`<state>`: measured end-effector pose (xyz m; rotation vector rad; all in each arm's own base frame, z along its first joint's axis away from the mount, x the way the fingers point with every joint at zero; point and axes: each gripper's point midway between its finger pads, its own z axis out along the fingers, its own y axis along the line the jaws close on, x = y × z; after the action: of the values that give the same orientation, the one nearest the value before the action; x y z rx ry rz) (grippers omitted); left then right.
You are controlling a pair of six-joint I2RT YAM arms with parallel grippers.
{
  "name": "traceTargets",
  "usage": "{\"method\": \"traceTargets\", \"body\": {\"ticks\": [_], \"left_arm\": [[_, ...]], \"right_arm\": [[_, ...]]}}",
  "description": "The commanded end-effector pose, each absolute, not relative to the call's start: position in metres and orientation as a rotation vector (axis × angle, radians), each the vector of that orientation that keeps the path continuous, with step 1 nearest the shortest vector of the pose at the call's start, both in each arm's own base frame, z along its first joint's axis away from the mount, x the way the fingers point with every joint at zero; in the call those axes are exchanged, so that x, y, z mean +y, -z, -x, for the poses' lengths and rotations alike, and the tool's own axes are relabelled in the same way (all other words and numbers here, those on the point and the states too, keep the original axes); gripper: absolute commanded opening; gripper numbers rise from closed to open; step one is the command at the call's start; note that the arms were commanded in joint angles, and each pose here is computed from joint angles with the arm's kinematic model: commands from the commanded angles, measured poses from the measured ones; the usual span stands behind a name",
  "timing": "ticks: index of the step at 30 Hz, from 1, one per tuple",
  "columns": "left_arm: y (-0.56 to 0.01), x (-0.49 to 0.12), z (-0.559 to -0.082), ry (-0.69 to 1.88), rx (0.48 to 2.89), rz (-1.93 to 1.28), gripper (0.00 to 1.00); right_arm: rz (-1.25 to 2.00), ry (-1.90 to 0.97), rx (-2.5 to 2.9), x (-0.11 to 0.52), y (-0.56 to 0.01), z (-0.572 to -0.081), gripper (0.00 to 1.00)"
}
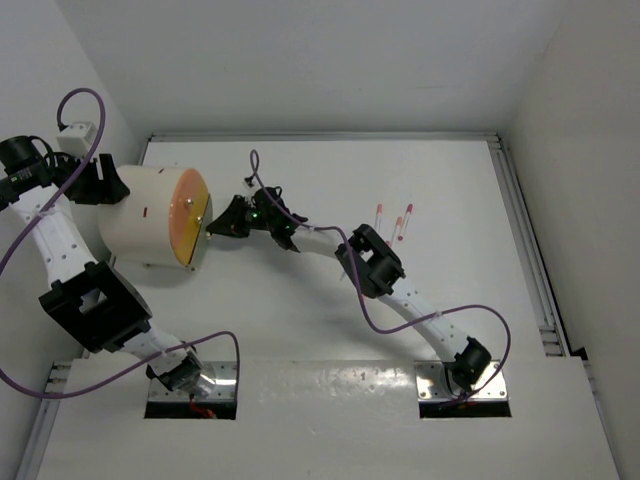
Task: Sort the stationery into containers
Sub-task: Close the drawer in the storage box.
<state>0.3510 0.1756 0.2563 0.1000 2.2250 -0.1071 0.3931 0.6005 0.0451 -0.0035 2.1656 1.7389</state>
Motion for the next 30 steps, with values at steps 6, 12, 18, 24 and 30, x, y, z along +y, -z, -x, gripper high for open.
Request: {"method": "traceTargets", "body": {"ticks": [6,12,18,24,30], "left_arm": [[-0.194,0.169,-0.316,0.193,2.471,-0.072,0.68],[-0.197,0.172,-0.316,0.177,2.47,-0.067,0.68],[-0.224,0.188,-0.322,0.116,2.371,0.007,0.7],[-0.304,0.208,-0.339,-0.037,2.126,0.053,0.72],[-0.372,0.168,-0.349,-0.117,1.987,-0.179,0.72]], "right_arm": [[0.162,-1.874,1.917,0.632,-0.113,-0.366,0.24],[0.141,-1.86,1.975,0.614,-0.112,-0.37,0.31],[0.138,-1.855,2.013,0.582,-0.123,-0.382,0.43],[0.156,-1.82,2.014,0.55,-0.143,-0.395,0.47],[0.194,-1.796,2.013,0.538,-0.157,-0.395,0.47]]}}
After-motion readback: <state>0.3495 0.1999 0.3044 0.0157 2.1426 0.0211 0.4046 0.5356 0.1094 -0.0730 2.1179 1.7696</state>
